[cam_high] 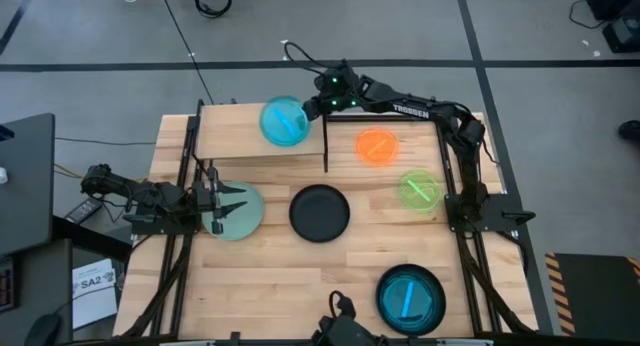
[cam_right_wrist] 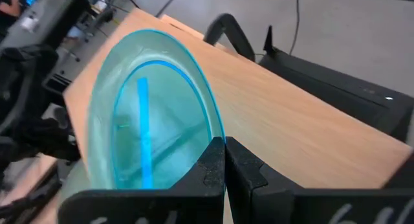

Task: Place and stack plates onto a shelf
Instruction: Put the left blue plate on the shelf

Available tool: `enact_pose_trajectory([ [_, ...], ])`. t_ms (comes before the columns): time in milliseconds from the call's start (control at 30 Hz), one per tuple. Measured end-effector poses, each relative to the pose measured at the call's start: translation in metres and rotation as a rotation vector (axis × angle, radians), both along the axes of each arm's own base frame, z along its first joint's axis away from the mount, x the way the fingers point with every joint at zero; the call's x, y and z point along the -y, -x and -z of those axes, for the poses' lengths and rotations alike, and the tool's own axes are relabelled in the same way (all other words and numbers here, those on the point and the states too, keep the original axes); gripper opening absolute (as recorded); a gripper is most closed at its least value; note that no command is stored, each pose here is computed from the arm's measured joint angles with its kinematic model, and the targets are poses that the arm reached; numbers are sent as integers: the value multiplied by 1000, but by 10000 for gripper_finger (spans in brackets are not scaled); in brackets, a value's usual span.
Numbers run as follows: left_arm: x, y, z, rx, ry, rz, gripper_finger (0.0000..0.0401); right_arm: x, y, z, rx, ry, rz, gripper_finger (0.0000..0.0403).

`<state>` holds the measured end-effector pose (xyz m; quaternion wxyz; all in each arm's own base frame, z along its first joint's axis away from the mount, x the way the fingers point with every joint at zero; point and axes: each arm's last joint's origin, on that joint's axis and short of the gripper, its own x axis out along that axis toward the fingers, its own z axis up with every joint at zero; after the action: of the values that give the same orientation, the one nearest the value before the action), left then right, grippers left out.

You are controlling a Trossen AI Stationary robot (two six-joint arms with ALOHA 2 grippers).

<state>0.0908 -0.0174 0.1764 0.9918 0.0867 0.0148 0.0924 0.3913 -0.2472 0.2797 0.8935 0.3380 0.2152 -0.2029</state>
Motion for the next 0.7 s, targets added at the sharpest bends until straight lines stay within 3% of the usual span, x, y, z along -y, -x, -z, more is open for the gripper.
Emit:
enact_pose_trajectory([
  [700,0,0,0,0,0,0,155,3,4,3,-56,39,50,13],
])
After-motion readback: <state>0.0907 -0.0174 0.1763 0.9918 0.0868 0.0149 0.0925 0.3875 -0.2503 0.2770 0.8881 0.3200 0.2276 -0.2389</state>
